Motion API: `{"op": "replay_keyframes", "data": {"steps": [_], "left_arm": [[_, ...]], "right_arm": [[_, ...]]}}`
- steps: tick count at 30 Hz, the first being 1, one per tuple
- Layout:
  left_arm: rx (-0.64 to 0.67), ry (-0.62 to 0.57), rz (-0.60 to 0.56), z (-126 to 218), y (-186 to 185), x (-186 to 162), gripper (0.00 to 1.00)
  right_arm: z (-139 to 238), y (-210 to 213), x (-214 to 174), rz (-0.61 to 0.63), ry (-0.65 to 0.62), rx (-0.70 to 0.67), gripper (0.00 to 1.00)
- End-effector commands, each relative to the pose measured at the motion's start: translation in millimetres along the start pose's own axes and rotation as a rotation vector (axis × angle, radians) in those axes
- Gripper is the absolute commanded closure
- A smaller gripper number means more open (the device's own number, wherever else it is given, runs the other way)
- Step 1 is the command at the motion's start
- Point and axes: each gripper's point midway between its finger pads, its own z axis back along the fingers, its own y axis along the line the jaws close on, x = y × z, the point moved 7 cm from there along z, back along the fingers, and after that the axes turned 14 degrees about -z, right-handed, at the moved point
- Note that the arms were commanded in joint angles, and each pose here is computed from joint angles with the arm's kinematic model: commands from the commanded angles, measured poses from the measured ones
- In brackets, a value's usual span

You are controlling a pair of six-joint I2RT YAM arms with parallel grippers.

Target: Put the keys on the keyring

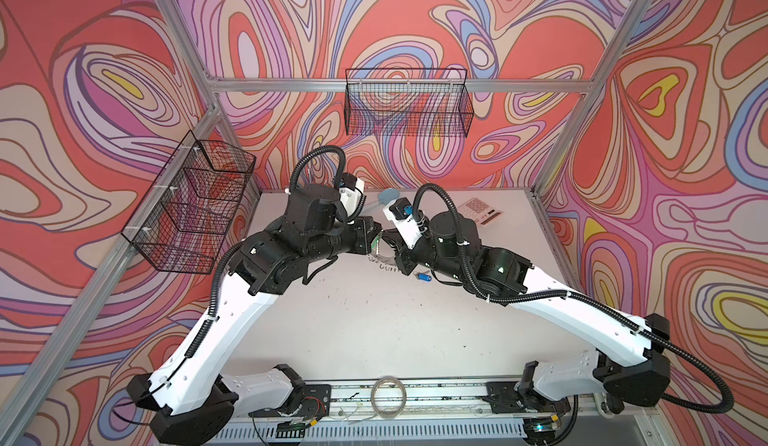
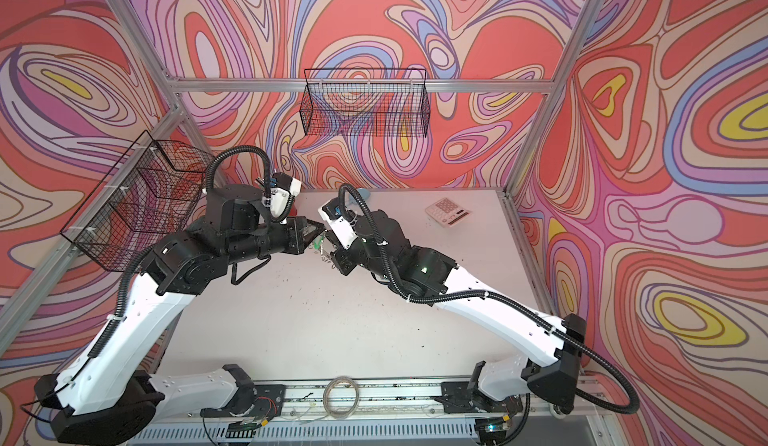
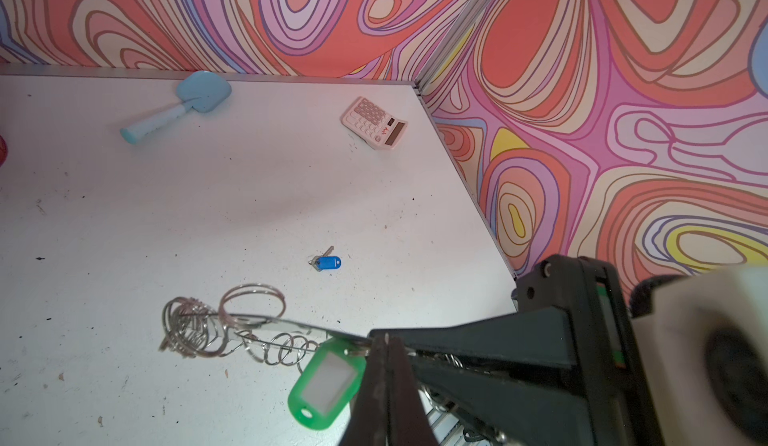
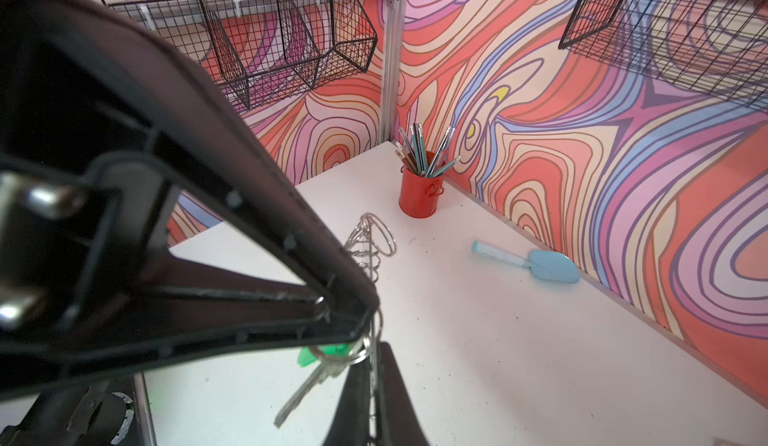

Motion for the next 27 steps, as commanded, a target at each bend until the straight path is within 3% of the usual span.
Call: {"op": "replay_keyframes", "data": {"steps": [1,3,8,13,19,27], "left_arm": [[-0.074,-0.033,-0.044,20.1,-11.3,6.8,0.83],[-0.073,-0.040,-0.043,22.3,-11.3,7.2,0.71],[-0.055,-0.080,-0.047,30.5,-7.4,1.8,0.61],[-0.052,-0.105,-0.048,27.4,-3.0,-8.9,0.62],[-0.065,-0.130,-0.007,14.2,1.4,-19.0,0.70],[-0.071,-0.161,-0.021,3.7,3.9,-24.7,0.70]], "right_arm": [[6.3,-4.9,4.6,-0.041,-0.034,-0.009,1.00],[7.1,-3.5,4.4,-0.053,-0.038,0.004,1.00],[7.0,-3.5,3.7,-0.077,-0.043,0.011,1.00],[6.2,-0.7,8.8,-0.118,-0.035,0.022,1.00],[6.5,-1.3,12.3,-0.171,-0.051,0.012,1.00],[4.4,-2.3,11.6,-0.201,-0.087,0.018,1.00]]}}
